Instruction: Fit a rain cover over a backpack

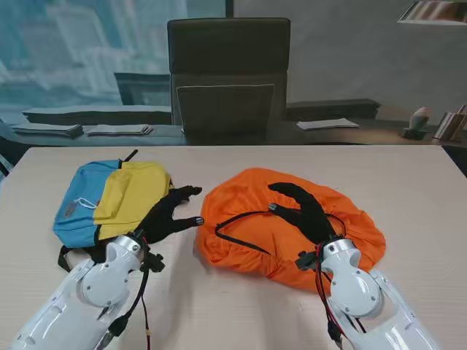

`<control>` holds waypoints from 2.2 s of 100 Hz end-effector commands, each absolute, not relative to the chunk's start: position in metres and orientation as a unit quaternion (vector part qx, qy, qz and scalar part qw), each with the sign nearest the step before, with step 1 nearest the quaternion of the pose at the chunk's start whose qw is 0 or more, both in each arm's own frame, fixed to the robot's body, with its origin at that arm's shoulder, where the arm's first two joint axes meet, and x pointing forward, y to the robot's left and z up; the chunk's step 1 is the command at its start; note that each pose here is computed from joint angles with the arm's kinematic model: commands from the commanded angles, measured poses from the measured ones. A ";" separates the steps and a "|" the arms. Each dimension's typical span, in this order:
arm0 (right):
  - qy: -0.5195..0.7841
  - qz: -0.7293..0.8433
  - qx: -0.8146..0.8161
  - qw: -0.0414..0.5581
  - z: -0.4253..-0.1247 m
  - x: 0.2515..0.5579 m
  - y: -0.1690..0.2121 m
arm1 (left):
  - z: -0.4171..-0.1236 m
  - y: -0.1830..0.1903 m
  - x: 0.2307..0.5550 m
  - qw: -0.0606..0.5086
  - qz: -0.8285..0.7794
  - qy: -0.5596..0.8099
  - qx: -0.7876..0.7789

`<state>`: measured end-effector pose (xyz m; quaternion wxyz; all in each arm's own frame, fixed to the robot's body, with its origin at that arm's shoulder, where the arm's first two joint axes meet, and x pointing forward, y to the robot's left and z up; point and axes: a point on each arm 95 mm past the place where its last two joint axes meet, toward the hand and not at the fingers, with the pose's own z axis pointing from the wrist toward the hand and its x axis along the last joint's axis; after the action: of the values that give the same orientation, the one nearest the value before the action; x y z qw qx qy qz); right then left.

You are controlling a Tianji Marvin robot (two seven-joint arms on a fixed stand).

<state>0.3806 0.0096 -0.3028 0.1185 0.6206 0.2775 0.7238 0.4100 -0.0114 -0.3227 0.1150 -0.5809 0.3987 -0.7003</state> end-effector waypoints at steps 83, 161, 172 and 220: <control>0.303 0.721 0.610 0.131 -0.306 0.379 0.005 | -0.320 0.076 0.383 0.446 -0.508 0.596 -0.433; 0.289 0.729 0.602 0.152 -0.305 0.383 -0.002 | -0.360 0.127 0.445 0.420 -0.388 0.662 -0.484; 0.286 0.729 0.603 0.152 -0.305 0.383 -0.002 | -0.368 0.124 0.449 0.414 -0.389 0.657 -0.495; 0.321 0.697 0.618 0.172 -0.314 0.388 0.006 | -0.317 0.111 0.434 0.461 -0.528 0.527 -0.480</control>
<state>0.3862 -0.0013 -0.3088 0.1650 0.6205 0.2936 0.7082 0.4377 0.1221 -0.3362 0.4599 -0.4975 0.5429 -0.4962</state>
